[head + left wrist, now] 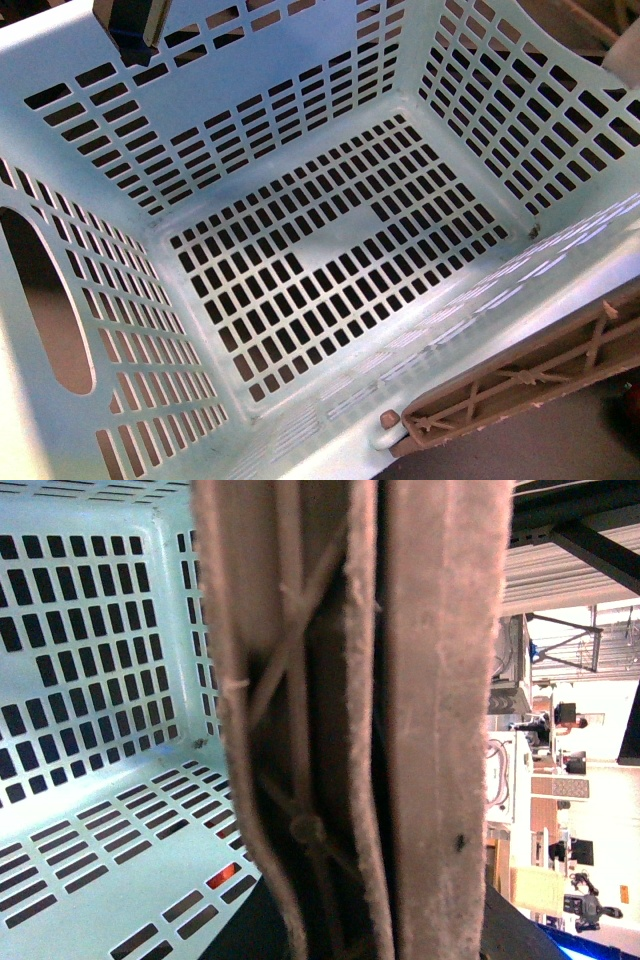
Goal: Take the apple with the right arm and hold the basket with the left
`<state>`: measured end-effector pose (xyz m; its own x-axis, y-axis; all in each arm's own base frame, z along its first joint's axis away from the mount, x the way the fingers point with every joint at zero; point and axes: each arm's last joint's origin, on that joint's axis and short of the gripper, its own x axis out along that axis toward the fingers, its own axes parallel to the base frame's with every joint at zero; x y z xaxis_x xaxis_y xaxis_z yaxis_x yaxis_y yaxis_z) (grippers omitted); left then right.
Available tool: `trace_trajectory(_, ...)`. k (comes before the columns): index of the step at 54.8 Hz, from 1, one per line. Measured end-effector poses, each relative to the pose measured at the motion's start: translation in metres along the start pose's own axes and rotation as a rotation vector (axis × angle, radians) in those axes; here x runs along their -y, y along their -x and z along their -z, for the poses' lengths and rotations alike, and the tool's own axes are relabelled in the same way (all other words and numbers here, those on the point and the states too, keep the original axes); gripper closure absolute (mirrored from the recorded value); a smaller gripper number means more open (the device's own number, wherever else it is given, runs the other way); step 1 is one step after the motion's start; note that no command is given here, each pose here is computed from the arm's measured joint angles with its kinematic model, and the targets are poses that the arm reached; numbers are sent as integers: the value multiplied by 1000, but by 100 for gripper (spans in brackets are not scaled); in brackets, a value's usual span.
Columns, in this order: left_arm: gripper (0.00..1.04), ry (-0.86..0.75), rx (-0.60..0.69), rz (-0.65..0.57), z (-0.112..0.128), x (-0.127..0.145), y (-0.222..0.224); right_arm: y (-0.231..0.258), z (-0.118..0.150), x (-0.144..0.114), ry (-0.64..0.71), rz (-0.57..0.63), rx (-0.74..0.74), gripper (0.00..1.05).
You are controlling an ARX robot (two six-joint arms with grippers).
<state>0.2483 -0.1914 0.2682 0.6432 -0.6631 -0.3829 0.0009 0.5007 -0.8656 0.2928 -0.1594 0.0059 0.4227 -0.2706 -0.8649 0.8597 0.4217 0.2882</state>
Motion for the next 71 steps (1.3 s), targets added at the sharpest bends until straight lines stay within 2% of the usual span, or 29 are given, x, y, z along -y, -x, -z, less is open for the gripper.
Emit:
trace_trajectory(51,88,0,0,0,0,0,0,-53,5,-26,8,12,-55,9)
trace_trajectory(61,88,0,0,0,0,0,0,-55,5,-25,13,17,-54,24)
trace_trajectory(71,88,0,0,0,0,0,0,-53,6,-21,42,11,-47,25)
